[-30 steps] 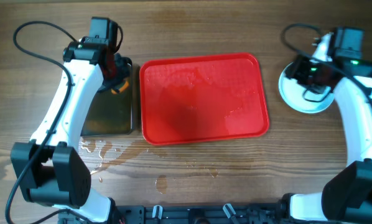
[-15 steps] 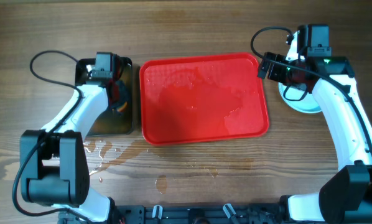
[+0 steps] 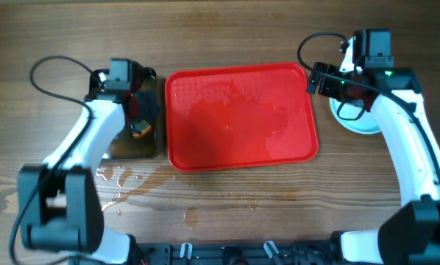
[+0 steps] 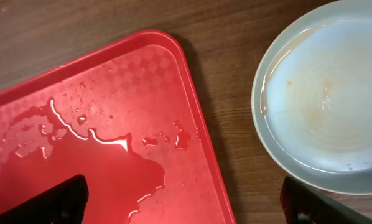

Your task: Clean dirty plates on tray and stack at the side

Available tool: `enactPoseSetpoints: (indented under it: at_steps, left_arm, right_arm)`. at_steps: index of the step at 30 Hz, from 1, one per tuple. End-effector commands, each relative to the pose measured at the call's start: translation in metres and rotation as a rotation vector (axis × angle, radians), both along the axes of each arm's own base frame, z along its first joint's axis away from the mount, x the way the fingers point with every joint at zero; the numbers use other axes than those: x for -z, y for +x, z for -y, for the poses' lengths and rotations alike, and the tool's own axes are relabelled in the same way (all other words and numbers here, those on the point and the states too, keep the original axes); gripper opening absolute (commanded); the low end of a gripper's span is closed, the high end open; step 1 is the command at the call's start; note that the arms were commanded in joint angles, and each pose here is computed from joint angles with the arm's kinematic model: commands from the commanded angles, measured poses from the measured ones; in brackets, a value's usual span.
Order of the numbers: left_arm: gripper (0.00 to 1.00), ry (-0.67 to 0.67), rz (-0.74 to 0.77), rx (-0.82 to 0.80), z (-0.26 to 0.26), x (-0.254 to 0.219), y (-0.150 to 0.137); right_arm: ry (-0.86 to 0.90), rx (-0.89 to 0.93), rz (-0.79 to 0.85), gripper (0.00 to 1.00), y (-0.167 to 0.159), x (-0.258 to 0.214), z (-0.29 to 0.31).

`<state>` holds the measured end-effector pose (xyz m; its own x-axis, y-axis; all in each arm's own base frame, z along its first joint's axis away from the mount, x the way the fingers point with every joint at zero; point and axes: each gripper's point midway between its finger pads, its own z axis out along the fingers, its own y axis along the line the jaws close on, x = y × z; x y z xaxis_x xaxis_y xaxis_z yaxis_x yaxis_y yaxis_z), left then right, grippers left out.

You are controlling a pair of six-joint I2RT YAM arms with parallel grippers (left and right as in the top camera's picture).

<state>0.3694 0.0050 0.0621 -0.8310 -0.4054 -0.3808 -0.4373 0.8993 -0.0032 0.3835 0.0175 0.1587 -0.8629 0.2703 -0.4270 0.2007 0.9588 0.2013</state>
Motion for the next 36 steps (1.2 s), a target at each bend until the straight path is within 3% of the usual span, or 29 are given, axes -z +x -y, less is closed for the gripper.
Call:
enactPoseSetpoints:
  at_steps: [1,7,12,17,27,33,36]
  left_arm:
    - [1.00,-0.008,0.240,-0.005,-0.002,-0.098,0.018]
    - [1.00,-0.016,0.365,-0.006,-0.003,-0.150,0.000]
    - [1.00,-0.016,0.364,-0.006,-0.003,-0.150,0.000]
    - [1.00,-0.016,0.365,-0.006,-0.003,-0.150,0.000]
    - [1.00,-0.017,0.365,-0.006,-0.003,-0.150,0.000]
    - [1.00,-0.016,0.365,-0.006,-0.003,-0.150,0.000]
    - [1.00,-0.016,0.365,-0.006,-0.003,-0.150,0.000]
  right_arm:
    - [-0.026,-0.010,0.180,1.00,-0.007,-0.065,0.003]
    - [-0.065,-0.013,0.462,1.00,-0.049,-0.159,0.008]
    - [-0.050,0.005,0.686,1.00,-0.103,-0.224,0.008]
    - [0.045,0.074,0.796,1.00,-0.136,-0.253,0.007]
    - [0.006,0.128,0.690,1.00,-0.140,-0.222,0.017]
    - [-0.001,0.131,0.862,1.00,-0.132,-0.197,0.019]
    - [-0.035,0.031,0.976,1.00,-0.135,-0.172,0.008]
